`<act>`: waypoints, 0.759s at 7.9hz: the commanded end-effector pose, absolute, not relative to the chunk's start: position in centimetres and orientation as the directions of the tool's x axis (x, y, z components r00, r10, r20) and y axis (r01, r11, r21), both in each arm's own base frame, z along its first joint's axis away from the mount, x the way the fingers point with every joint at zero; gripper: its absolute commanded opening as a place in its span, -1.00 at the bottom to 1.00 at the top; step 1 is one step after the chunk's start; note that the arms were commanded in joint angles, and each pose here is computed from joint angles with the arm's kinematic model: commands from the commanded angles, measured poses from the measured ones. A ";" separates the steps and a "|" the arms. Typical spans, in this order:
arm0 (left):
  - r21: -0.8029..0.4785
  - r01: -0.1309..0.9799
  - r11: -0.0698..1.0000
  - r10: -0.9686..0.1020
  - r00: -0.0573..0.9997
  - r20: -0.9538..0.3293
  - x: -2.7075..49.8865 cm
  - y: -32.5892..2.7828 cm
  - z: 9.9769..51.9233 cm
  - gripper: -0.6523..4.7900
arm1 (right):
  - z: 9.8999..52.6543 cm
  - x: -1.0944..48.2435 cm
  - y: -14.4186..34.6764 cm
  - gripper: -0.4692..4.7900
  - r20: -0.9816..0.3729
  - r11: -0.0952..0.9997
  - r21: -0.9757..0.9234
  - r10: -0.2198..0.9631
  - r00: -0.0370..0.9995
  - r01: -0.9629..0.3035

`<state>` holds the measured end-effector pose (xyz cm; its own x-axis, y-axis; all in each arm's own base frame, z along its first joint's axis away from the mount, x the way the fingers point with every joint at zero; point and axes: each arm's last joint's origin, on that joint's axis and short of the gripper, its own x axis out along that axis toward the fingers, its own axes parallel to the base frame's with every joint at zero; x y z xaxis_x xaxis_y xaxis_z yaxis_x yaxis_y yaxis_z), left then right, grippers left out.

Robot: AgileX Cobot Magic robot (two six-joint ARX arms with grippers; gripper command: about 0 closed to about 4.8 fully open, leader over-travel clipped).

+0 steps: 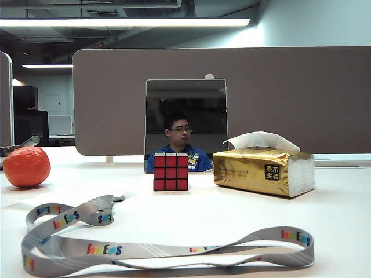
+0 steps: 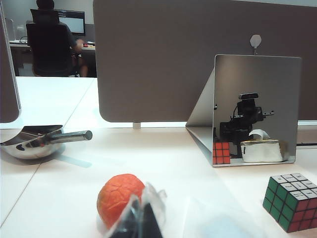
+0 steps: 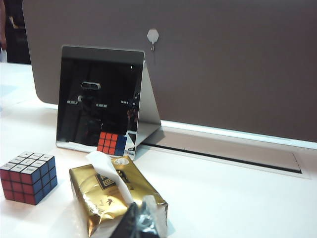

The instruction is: Pull out a tissue from the tissue box and use it to cover the ID card on the tabletop.

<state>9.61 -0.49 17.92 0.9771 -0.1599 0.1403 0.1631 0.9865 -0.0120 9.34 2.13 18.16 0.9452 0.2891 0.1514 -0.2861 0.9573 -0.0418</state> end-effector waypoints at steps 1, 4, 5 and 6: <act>-0.009 0.168 0.986 -0.165 0.975 0.147 9.6 -0.5 18.1 -0.78 | 18.2 9.4 1.9 -0.83 0.177 0.976 -0.048 0.219 0.960 -0.214; -0.009 0.168 0.986 -0.165 0.975 0.147 9.6 -0.5 18.1 -0.78 | 18.3 9.5 0.8 -0.83 0.192 0.994 -0.054 0.107 0.975 -0.099; -0.010 0.168 0.986 -0.165 0.975 0.147 9.6 -0.5 18.1 -0.78 | 18.3 9.6 0.4 -0.83 0.192 0.994 -0.043 0.104 0.976 -0.097; -0.010 0.168 0.986 -0.165 0.975 0.146 9.6 -0.5 18.1 -0.78 | 18.3 9.6 0.3 -0.83 0.192 0.995 -0.044 0.099 0.976 -0.092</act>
<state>9.61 -0.49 17.91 0.9772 -0.1599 0.1395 0.1631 0.9865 -0.0122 9.60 0.40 18.13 0.9812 0.0927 0.1694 -0.0854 0.9951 -0.0495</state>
